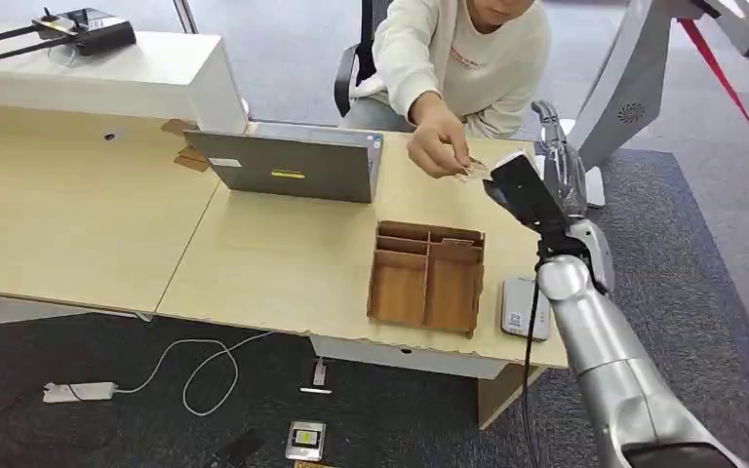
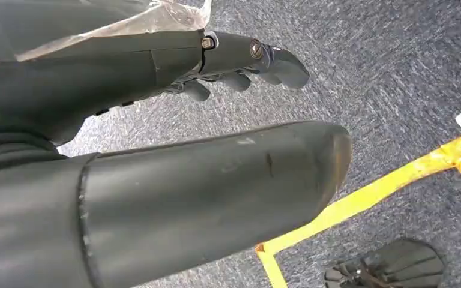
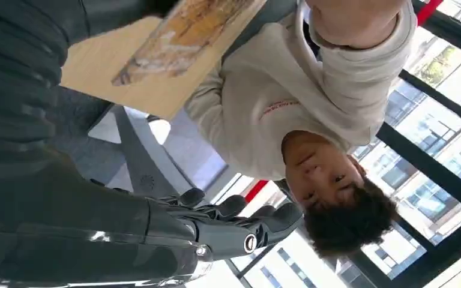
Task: Pass the card to the sensor for recognition and then transmit it.
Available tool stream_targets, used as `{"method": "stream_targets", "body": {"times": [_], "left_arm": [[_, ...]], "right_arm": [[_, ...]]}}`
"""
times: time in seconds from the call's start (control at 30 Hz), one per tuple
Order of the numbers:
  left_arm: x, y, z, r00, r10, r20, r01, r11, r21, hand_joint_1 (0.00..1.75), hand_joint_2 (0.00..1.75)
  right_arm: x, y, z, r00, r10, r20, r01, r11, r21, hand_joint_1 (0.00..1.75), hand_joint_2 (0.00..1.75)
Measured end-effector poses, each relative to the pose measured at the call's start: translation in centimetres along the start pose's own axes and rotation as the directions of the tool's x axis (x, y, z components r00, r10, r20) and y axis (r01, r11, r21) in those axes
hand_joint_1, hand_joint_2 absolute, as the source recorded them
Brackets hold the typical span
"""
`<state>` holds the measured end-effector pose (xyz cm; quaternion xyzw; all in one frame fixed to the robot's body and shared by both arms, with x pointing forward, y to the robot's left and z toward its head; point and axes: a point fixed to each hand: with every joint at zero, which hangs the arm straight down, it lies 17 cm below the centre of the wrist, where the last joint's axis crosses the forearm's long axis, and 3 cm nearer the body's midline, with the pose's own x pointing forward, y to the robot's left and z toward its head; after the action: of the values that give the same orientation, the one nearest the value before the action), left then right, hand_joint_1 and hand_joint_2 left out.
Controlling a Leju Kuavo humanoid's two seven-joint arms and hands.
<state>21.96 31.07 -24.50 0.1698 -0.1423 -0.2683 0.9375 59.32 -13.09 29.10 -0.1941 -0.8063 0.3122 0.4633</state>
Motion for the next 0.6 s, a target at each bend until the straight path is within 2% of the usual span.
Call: {"method": "stream_targets", "body": {"times": [0.6], "left_arm": [[0.19, 0.13, 0.00, 1.000, -0.002, 0.002, 0.002, 1.000, 0.002, 0.00, 0.00]], "right_arm": [[0.07, -0.87, -0.61, 0.999, -0.034, 0.010, 0.034, 0.999, -0.022, 1.75, 1.75]]}}
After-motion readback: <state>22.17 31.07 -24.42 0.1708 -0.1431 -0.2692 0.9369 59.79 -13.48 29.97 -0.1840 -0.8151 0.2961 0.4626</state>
